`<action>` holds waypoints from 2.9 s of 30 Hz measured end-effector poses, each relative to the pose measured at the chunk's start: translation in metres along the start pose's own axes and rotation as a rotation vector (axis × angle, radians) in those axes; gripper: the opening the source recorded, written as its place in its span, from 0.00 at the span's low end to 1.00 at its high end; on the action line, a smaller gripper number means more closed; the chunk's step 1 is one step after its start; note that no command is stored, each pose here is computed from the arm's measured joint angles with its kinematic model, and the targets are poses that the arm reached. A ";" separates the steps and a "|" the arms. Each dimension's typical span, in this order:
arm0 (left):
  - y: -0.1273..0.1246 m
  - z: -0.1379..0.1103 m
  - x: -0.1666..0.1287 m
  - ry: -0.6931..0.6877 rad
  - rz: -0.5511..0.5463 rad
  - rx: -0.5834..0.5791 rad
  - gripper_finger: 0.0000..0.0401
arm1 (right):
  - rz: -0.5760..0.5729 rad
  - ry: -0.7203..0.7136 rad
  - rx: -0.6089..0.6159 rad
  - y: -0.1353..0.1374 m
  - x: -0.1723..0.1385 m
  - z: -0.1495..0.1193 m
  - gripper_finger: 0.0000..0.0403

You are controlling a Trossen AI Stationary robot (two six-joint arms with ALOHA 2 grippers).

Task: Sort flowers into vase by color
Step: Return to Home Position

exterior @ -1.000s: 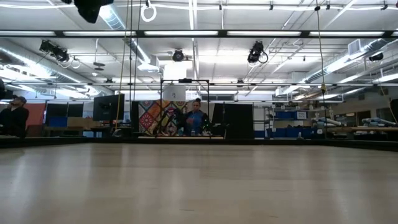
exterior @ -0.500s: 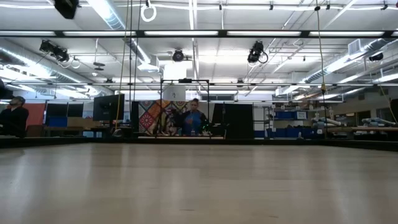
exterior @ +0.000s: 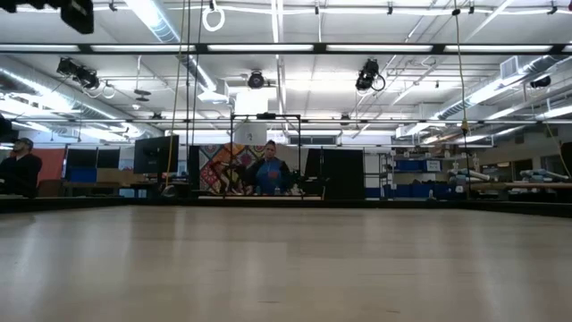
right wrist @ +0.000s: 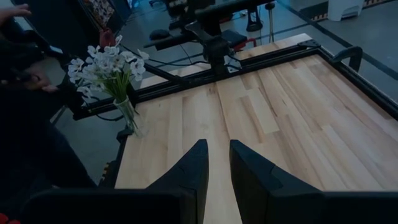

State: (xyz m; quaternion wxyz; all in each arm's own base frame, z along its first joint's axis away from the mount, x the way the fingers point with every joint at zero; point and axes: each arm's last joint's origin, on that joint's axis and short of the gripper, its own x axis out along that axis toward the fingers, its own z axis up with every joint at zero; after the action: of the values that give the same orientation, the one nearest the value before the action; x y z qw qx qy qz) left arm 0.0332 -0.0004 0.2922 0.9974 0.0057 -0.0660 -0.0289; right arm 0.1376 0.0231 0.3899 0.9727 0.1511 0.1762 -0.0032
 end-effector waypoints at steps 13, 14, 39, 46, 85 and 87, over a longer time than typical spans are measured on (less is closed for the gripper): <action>0.012 -0.073 0.035 -0.018 -0.115 -0.104 0.02 | 0.001 -0.004 0.001 0.000 0.001 0.001 0.19; 0.012 -0.078 0.036 -0.005 -0.114 -0.096 0.02 | 0.001 -0.004 0.001 0.000 0.001 0.001 0.19; 0.005 -0.127 0.046 0.078 -0.199 -0.127 0.02 | 0.017 -0.045 0.006 0.002 0.001 0.005 0.19; 0.010 -0.130 0.046 0.091 -0.051 -0.093 0.02 | 0.017 -0.045 0.007 0.002 0.001 0.005 0.19; 0.011 -0.130 0.046 0.091 -0.043 -0.124 0.02 | -0.083 -0.342 0.018 0.000 -0.010 0.017 0.19; 0.011 -0.130 0.046 0.091 -0.043 -0.124 0.02 | -0.121 -0.350 0.052 -0.006 -0.004 0.001 0.19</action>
State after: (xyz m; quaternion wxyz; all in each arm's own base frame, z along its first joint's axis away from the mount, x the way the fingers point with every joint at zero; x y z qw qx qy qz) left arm 0.0969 0.0084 0.1698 0.9969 -0.0535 -0.0187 -0.0540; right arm 0.1342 0.0166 0.3904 0.9823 0.1624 0.0128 -0.0924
